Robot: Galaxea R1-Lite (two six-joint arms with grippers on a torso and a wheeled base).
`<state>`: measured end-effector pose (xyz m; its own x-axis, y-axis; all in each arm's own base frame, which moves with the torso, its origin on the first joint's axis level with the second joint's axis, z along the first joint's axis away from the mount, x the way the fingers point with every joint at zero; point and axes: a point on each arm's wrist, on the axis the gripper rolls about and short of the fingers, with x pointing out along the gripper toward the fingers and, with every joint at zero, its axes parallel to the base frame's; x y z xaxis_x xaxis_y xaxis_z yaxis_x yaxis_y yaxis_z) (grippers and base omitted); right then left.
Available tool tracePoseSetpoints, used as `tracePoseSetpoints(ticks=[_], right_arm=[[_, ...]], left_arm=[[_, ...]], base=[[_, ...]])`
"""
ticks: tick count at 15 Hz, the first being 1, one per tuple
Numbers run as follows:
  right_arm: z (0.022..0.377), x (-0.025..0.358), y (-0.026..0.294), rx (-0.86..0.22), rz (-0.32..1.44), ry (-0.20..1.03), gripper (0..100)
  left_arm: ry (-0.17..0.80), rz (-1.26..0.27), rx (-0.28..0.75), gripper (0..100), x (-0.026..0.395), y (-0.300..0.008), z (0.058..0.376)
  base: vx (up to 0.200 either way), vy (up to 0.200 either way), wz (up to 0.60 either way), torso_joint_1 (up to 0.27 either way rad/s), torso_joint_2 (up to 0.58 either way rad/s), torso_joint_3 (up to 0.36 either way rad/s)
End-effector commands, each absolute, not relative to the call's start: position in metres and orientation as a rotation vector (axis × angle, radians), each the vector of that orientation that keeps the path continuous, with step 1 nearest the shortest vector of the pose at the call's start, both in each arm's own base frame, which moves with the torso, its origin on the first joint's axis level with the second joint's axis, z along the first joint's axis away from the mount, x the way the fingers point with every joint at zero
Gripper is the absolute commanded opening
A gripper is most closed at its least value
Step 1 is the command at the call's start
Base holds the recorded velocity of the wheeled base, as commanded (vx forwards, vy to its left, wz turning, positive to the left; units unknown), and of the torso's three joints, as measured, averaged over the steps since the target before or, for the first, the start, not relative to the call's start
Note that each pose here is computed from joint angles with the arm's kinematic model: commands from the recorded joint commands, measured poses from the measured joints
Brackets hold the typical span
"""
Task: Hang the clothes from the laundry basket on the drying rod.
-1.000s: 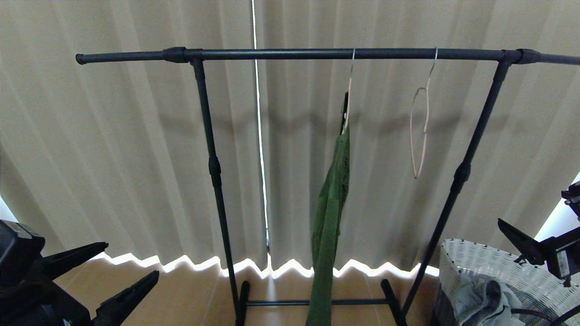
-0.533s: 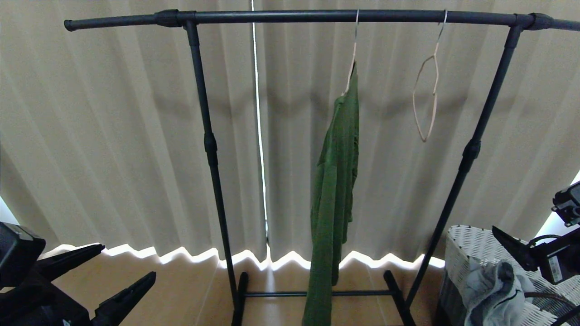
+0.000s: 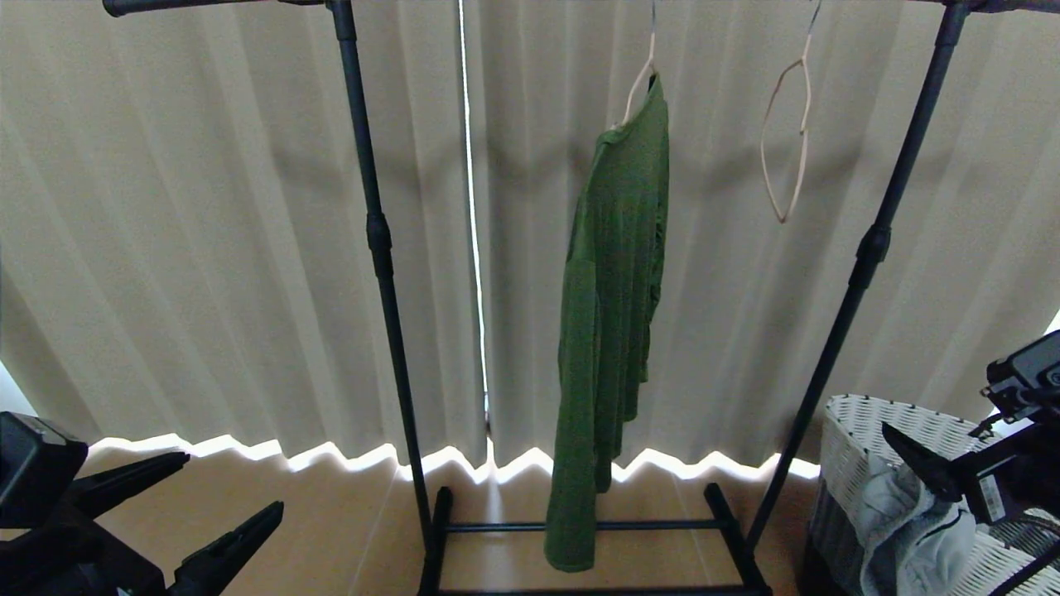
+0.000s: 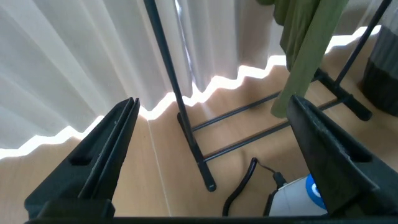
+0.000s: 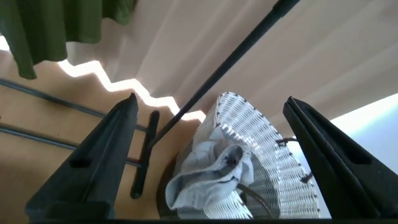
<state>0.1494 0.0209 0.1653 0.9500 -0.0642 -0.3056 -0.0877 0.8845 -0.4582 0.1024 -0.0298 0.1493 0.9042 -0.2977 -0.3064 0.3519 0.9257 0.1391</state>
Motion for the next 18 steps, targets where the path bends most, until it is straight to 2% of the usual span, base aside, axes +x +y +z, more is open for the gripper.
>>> tracePoseSetpoints(ticks=[1,3,8,18], right_arm=[[0.160,0.150,0.021,-0.492,0.023,0.343,100],[0.144,0.147,0.022,-0.419,0.146,0.367,100],[0.132,0.143,0.021,-0.178,0.104,0.443,100],[0.123,0.138,0.020,-0.188,0.086,0.486,100]], left_arm=[[0.293,-0.331,0.196,100,0.102,-0.029,0.147],[0.311,-0.332,0.211,100,0.100,-0.028,0.141],[0.315,-0.303,0.256,100,0.087,-0.021,0.130],[0.308,-0.314,0.254,100,0.084,-0.021,0.129]], base=[[0.000,0.000,0.00,0.000,0.00,0.000],[0.000,0.000,0.00,0.000,0.00,0.000],[0.000,0.000,0.00,0.000,0.00,0.000],[0.000,0.000,0.00,0.000,0.00,0.000]])
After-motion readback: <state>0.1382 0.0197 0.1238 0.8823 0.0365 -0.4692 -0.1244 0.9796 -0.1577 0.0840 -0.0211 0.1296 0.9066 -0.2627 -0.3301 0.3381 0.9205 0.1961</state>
